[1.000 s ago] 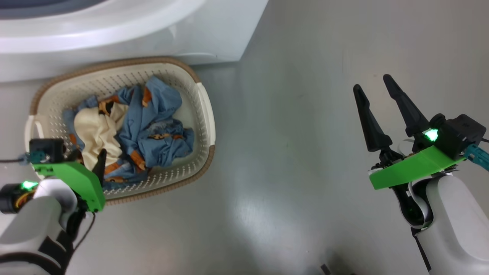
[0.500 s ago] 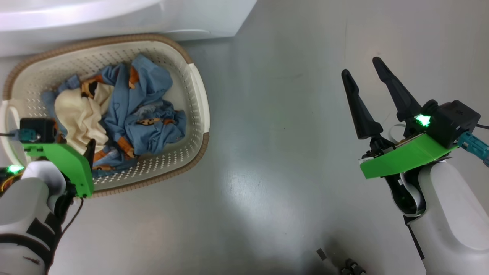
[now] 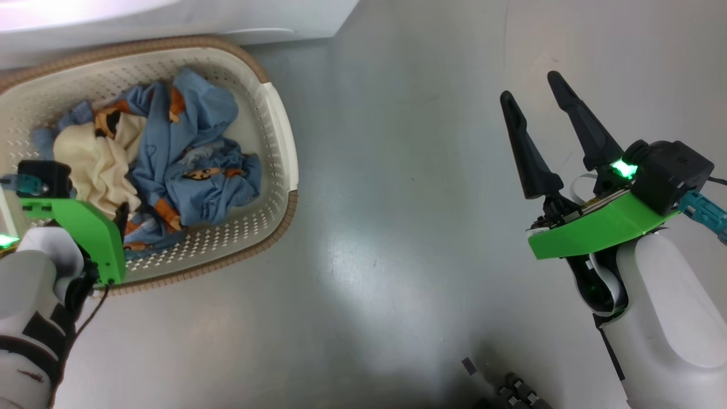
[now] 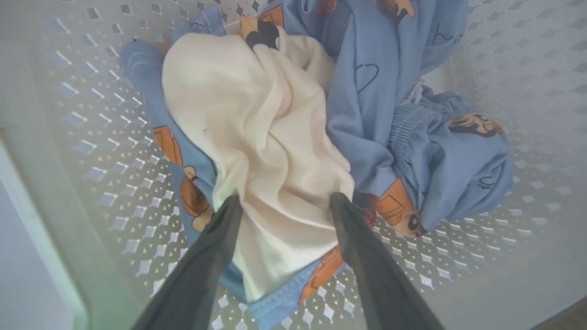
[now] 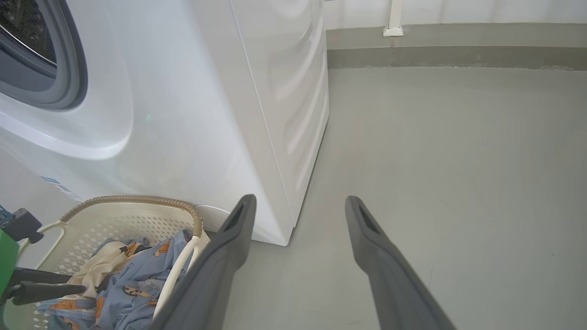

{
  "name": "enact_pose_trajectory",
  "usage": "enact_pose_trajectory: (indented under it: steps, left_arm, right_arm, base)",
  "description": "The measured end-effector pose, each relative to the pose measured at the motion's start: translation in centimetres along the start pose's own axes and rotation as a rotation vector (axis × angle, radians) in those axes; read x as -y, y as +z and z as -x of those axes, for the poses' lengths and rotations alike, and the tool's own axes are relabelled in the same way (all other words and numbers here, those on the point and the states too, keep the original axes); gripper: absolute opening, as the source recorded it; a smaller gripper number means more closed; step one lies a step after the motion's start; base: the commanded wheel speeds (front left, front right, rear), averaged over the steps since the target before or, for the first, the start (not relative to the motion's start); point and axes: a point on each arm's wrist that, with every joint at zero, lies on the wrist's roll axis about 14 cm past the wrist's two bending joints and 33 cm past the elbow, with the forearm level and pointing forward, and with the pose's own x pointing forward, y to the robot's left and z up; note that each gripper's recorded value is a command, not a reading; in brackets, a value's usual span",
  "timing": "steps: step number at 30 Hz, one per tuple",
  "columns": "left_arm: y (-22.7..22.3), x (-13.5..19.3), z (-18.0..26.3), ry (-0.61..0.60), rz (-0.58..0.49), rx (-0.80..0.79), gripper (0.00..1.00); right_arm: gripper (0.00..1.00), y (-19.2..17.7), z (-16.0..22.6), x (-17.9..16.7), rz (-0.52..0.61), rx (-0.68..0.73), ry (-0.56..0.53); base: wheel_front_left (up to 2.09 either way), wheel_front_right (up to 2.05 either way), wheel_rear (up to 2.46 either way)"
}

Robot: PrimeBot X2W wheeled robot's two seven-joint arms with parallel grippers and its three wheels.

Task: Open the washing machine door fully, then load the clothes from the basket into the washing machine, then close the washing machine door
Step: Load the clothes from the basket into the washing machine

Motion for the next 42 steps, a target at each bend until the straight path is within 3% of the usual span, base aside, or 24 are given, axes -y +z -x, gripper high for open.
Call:
enact_pose_trajectory:
  steps: [8,11,12,24,42]
  left_arm:
    - [-0.9,0.3,-0.8,-0.016,-0.024,-0.056,1.00]
    - [-1.1,0.2,-1.0,-0.016,-0.026,-0.064,0.13]
    - [-1.1,0.3,-1.0,-0.017,-0.026,-0.065,0.00]
    - [0.7,0.2,0.2,-0.010,0.002,0.007,0.00]
    - [4.0,1.6,6.7,-0.027,0.048,0.242,0.00]
  right_arm:
    - [1.00,-0.6,0.1,0.0,-0.006,-0.010,-0.005]
    - [1.00,-0.6,0.3,-0.1,-0.006,-0.013,-0.004]
    - [1.00,-0.6,0.3,-0.1,-0.005,-0.013,-0.004]
    - [1.00,1.5,0.2,-0.3,0.004,0.034,0.003]
    - [1.00,5.4,2.3,-1.8,-0.014,0.104,0.017]
  base:
    - [0.00,0.00,0.00]
    - [0.00,0.00,0.00]
    - [0.00,0.00,0.00]
    - [0.00,0.00,0.00]
    - [0.00,0.00,0.00]
